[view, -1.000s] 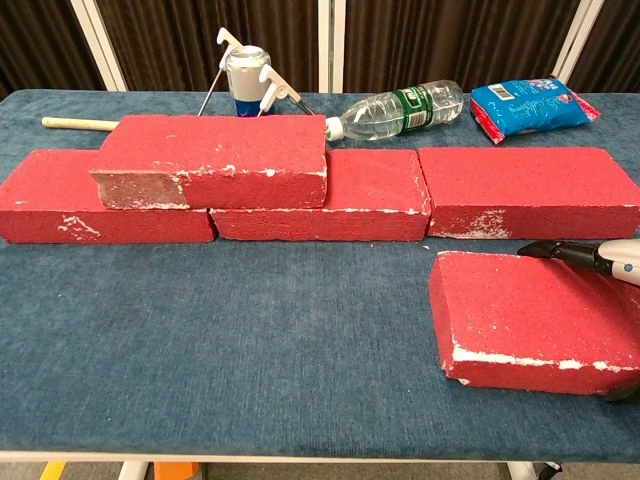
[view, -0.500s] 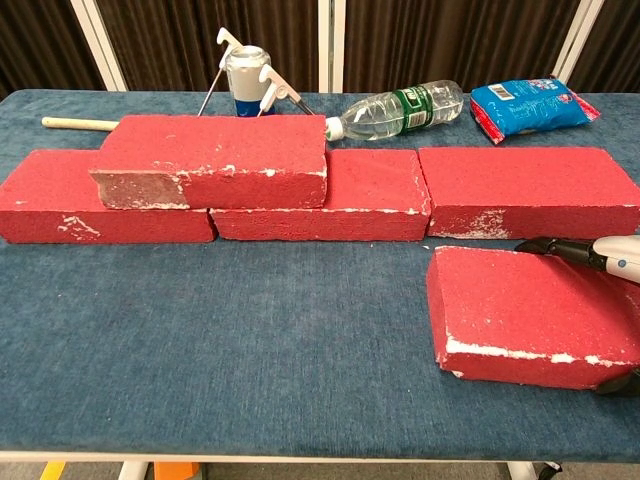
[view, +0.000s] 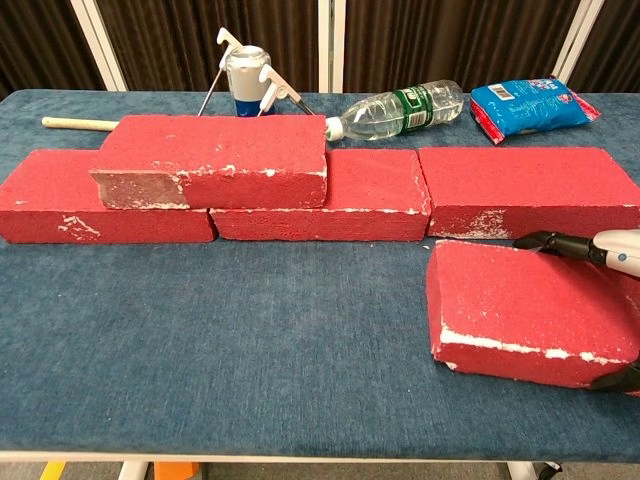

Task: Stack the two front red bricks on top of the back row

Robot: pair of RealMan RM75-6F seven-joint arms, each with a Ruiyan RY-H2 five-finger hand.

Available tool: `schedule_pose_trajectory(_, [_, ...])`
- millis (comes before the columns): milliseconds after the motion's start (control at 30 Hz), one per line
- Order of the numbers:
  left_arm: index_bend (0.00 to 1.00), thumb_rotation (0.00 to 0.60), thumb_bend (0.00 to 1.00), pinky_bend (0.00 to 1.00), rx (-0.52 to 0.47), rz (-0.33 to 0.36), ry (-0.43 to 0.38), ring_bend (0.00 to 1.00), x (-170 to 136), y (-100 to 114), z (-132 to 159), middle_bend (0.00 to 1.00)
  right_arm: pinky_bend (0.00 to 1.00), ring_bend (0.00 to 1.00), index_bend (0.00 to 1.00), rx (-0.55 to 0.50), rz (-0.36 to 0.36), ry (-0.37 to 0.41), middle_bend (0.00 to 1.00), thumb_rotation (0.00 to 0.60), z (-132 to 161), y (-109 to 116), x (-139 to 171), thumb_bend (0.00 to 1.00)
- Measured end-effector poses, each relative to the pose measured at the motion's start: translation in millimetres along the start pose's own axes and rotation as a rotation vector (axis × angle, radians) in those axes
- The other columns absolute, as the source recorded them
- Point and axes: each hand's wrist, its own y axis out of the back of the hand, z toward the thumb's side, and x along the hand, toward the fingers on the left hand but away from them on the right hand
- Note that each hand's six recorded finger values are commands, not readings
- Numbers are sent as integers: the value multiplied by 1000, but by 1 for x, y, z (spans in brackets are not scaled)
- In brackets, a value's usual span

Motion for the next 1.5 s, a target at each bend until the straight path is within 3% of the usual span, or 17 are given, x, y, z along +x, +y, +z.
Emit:
schedule_pose_trajectory(300, [9,600,10,0,-1,-3,0,0,-1,0,0,0,324,162,0,0,-85,37,201,600,4,26,11,99])
schedule_pose_trajectory(533, [9,600,9,0,-6,-5,0,0,-1,-1,1,0,324,162,0,65,-202,50,201,600,-4,95,8,98])
schedule_pose_trajectory(633, [9,600,9,0,-8,-12,3,0,0,-3,2,0,323,163,0,83,-210,60,201,600,-3,120,-4,98])
schedule_pose_trajectory(867, [9,600,10,0,-8,-26,6,0,3,-7,4,0,322,178,0,147,-168,84,213,600,-4,154,-42,98])
schedule_pose_trajectory(1100, [9,600,10,0,-7,-20,6,0,5,-6,5,0,322,180,0,201,-127,129,215,600,8,168,-82,98])
schedule_pose_trajectory(1500, [9,600,10,0,-21,-28,14,0,5,-7,1,0,311,179,0,143,-63,185,207,600,23,154,-115,98])
